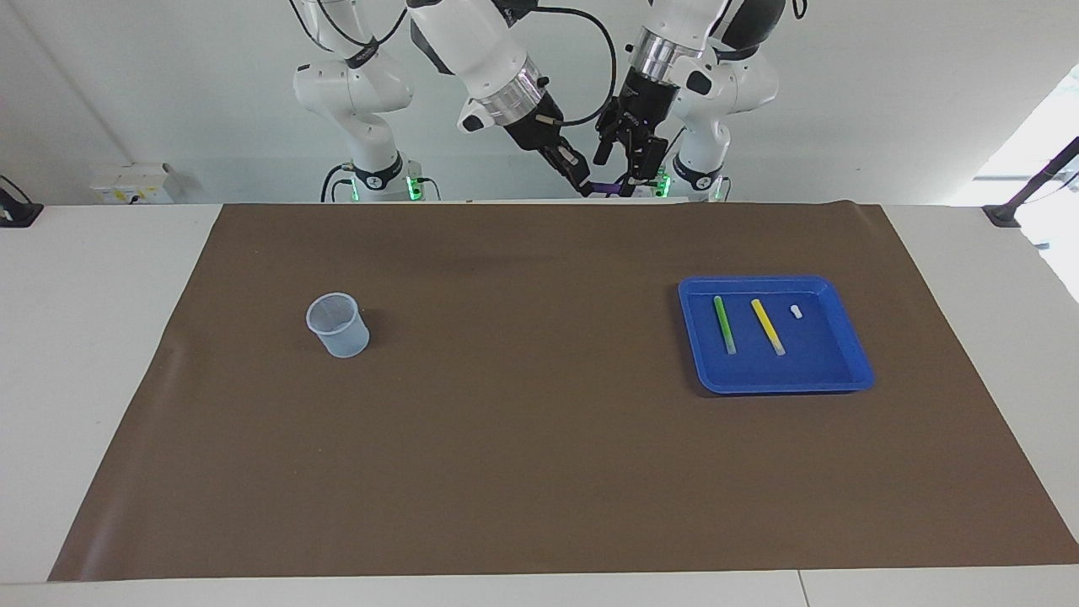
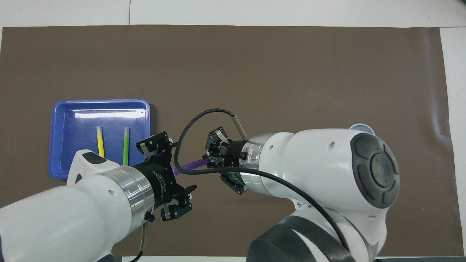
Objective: Right arm passes pens to left for tray arrangement
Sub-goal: 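Carry the purple pen to the left gripper while the left gripper approaches, then close the left gripper on the purple pen and open the right gripper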
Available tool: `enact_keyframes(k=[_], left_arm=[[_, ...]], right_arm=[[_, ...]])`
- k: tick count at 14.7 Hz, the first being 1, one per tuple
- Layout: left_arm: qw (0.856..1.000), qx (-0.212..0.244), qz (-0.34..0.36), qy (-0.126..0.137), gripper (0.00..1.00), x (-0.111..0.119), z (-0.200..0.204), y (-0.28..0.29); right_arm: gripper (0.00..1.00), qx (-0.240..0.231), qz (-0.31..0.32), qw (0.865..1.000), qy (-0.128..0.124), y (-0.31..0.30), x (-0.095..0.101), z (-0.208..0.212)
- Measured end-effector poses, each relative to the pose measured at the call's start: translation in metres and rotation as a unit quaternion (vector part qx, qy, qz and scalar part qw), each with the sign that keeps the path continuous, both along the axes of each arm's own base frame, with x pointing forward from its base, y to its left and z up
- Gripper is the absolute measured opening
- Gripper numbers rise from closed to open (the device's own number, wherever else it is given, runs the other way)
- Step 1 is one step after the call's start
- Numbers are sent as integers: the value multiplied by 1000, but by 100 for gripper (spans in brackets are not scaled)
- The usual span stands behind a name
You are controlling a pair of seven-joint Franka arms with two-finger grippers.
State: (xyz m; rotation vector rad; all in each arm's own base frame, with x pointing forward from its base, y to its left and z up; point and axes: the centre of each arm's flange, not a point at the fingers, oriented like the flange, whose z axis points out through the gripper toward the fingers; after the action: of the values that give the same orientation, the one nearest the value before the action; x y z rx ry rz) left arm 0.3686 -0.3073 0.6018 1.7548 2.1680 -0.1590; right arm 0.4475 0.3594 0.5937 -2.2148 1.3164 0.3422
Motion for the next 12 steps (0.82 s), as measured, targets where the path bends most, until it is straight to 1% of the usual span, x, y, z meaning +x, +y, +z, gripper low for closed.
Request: enact_keyframes(k=[2,4,8,12], left_arm=[[1000,5,2,10,100,0,-12,2],[1000,7,4,13,100,2,-15,4],[1000,7,4,10,100,3,-12,6],[1000,9,-2,16,100,3,-5,13]], right_arm=[[18,6,1,1000,-6,2,0,7],[18,11,0,1000,-13,7,-1,10],[18,14,1,1000,-16,11,-3,11],[18,17,-2,1000,-21,11,-1,12]])
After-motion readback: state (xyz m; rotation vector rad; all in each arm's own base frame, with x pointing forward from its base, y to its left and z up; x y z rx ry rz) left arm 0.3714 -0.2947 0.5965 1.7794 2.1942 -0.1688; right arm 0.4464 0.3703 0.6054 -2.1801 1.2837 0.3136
